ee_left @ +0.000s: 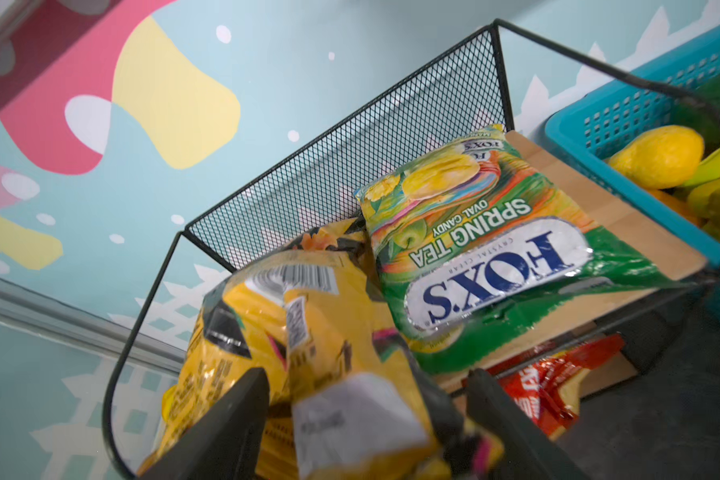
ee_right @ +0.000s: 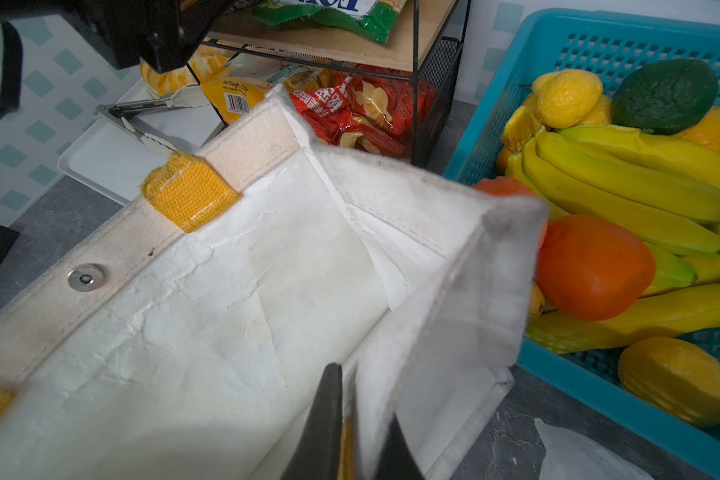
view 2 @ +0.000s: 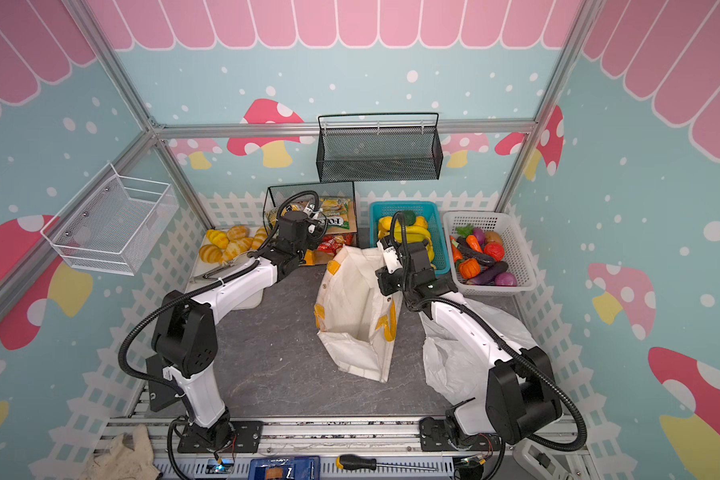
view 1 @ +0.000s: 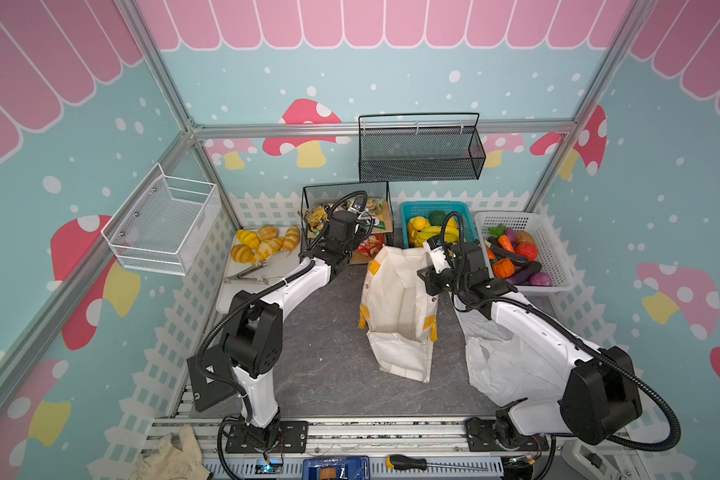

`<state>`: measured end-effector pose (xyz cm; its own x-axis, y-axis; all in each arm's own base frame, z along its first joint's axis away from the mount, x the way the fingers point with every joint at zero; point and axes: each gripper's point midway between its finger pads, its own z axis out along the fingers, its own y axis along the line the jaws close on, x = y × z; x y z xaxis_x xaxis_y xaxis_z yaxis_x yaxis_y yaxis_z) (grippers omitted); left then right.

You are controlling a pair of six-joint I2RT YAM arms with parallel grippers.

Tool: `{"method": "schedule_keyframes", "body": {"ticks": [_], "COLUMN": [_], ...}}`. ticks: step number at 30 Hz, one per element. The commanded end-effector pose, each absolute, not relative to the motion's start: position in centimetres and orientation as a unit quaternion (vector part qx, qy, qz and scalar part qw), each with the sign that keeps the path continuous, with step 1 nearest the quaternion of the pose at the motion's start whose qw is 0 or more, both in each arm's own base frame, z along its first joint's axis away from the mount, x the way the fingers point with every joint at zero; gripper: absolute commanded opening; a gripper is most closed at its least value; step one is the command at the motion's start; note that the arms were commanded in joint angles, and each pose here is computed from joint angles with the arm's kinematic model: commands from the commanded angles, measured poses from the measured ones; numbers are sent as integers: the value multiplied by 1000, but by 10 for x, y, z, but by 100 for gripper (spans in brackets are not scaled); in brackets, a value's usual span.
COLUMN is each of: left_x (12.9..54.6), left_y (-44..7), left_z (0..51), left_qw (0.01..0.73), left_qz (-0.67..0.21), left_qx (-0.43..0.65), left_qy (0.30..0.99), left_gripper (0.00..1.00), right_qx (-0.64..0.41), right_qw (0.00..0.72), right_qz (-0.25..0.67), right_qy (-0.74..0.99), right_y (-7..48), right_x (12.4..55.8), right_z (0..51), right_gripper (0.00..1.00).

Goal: Place the mixed food into the grocery bags and tie them
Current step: 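Release the handle and grasp a yellow chip bag in the rack with left gripper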

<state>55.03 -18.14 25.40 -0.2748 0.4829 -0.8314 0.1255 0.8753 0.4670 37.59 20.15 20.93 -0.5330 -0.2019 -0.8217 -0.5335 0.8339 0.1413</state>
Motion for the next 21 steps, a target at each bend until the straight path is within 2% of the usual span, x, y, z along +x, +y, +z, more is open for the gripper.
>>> {"method": "schedule_keyframes", "body": {"ticks": [1, 10, 21], "left_x": [565, 570, 527], "left_y": [-177, -179, -147], "left_z": [267, 286, 359], "left_qw": [572, 601, 674], "left_qz": [219, 235, 212], "left_qx": [221, 217, 87], "left_qy": [759, 733, 702], "left_gripper": [65, 25, 3], "right_qx": [-222, -221, -214], "right_qw": [443, 439, 444], "right_qz": [195, 197, 204], "right_qy": [846, 848, 846], "right_y": [202, 203, 205], "right_x": [374, 375, 377], "right_z": [214, 211, 214], "right_gripper": [2, 2, 2]}}
